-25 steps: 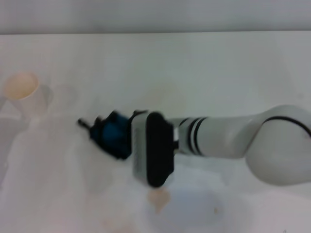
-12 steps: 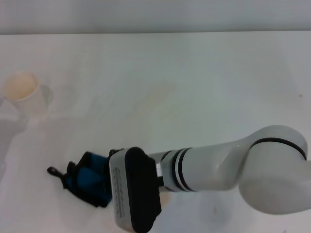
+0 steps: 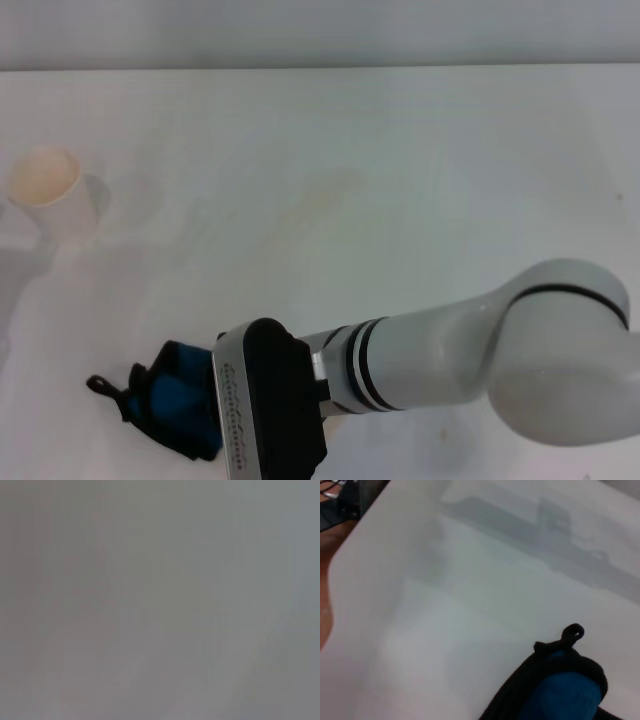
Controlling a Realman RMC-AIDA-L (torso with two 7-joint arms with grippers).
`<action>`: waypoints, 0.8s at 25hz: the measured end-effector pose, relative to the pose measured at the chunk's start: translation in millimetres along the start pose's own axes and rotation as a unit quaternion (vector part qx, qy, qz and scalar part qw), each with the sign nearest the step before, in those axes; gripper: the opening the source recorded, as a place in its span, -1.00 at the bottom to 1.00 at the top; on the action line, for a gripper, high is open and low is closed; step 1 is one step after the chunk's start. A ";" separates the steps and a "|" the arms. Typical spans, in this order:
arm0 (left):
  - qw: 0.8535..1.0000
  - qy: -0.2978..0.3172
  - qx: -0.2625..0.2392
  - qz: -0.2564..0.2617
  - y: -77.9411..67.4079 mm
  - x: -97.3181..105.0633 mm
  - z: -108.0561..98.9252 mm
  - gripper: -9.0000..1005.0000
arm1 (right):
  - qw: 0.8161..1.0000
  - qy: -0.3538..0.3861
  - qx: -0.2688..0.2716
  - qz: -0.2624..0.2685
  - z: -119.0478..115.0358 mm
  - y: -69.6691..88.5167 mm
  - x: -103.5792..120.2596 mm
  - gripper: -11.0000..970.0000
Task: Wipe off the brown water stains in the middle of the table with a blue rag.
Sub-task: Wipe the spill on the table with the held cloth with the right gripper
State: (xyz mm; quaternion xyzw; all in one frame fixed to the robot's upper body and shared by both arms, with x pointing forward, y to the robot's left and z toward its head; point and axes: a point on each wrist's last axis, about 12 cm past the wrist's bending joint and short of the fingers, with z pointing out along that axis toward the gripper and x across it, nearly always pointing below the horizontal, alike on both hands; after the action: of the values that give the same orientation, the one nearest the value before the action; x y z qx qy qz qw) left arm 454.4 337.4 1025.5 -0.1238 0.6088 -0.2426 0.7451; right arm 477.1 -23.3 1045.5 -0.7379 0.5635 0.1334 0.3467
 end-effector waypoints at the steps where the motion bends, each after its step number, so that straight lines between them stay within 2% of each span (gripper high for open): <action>1: 1.000 0.000 0.000 0.000 0.1 -0.1 -0.1 0.77 | 1.000 0.005 -0.007 0.003 -1.3 -0.2 -0.7 -0.83; 6: 1.000 0.000 0.000 0.000 0.3 -0.3 -0.1 0.77 | 0.999 0.022 -0.040 0.016 -9.9 -1.3 -0.1 -0.83; 9: 1.000 -0.003 0.003 0.001 -0.2 -1.2 0.3 0.77 | 0.996 0.005 -0.081 0.027 -21.4 2.6 1.6 -0.83; 15: 1.000 -0.006 0.004 0.002 0.0 -2.2 -0.6 0.77 | 0.991 -0.016 -0.127 0.035 -33.7 7.4 5.9 -0.83; 20: 1.000 -0.006 0.005 0.001 -0.3 -2.3 -0.1 0.77 | 0.988 -0.010 -0.144 0.053 -37.7 5.0 11.4 -0.83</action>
State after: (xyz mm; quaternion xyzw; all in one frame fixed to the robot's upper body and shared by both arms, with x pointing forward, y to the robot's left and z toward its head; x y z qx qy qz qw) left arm 454.0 338.3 1027.5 -0.1208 0.6033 -0.2437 0.7497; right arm 468.9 -57.3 1064.4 -0.7476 0.5735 0.2387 0.2349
